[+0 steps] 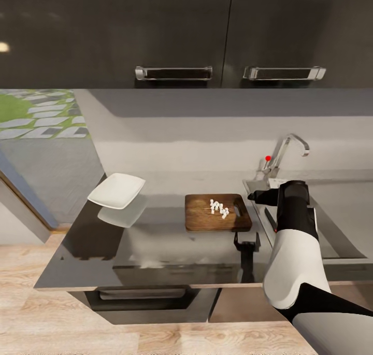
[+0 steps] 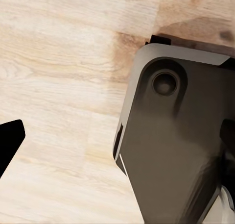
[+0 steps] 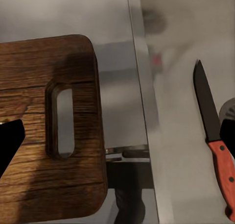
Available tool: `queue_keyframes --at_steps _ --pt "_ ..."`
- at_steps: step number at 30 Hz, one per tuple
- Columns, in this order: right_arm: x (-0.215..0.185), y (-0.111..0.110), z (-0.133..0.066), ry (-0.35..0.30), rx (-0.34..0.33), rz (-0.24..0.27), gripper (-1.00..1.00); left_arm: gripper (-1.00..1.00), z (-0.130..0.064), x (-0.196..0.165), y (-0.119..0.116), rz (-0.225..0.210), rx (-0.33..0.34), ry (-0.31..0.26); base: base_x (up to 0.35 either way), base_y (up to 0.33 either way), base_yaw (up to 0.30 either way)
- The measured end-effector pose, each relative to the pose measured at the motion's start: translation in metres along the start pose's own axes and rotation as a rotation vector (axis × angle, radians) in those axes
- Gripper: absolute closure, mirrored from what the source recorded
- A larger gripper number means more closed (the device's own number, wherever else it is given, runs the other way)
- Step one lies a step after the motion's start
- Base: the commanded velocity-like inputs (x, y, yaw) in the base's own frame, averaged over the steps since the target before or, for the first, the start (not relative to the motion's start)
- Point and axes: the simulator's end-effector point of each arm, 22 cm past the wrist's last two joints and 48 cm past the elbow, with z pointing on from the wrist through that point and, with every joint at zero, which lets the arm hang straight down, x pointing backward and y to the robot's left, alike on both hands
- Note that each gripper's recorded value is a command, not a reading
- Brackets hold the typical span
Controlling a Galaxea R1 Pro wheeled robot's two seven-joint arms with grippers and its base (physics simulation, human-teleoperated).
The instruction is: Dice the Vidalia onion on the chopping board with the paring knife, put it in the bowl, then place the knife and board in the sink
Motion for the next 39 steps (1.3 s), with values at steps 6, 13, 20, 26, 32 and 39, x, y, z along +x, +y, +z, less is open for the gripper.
queue_keyframes --at_steps 6,13,20,26,32,39 --pt "0.004 0.000 0.005 0.010 0.001 0.000 -1.00 -1.00 0.001 0.004 0.001 0.001 -0.002 0.009 0.014 -0.104 0.000" --pt "0.009 -0.001 0.011 0.021 0.002 -0.001 -1.00 -1.00 0.002 0.008 0.001 0.003 -0.004 0.020 0.027 -0.079 0.000" --pt "0.014 -0.001 0.017 0.032 0.003 -0.001 -1.00 -1.00 0.002 0.013 0.002 0.005 -0.007 0.031 0.002 -0.006 0.000" --pt "0.019 0.000 0.023 0.045 0.001 -0.001 -1.00 -1.00 0.003 0.016 0.003 0.007 -0.009 0.040 0.000 0.000 0.000" --pt "0.025 0.000 0.029 0.057 0.001 -0.002 -1.00 -1.00 0.004 0.020 0.004 0.008 -0.011 0.049 0.000 0.039 0.000" --pt "0.030 0.000 0.035 0.070 0.001 -0.003 -1.00 -1.00 0.004 0.025 0.005 0.010 -0.013 0.060 0.000 0.008 0.000"
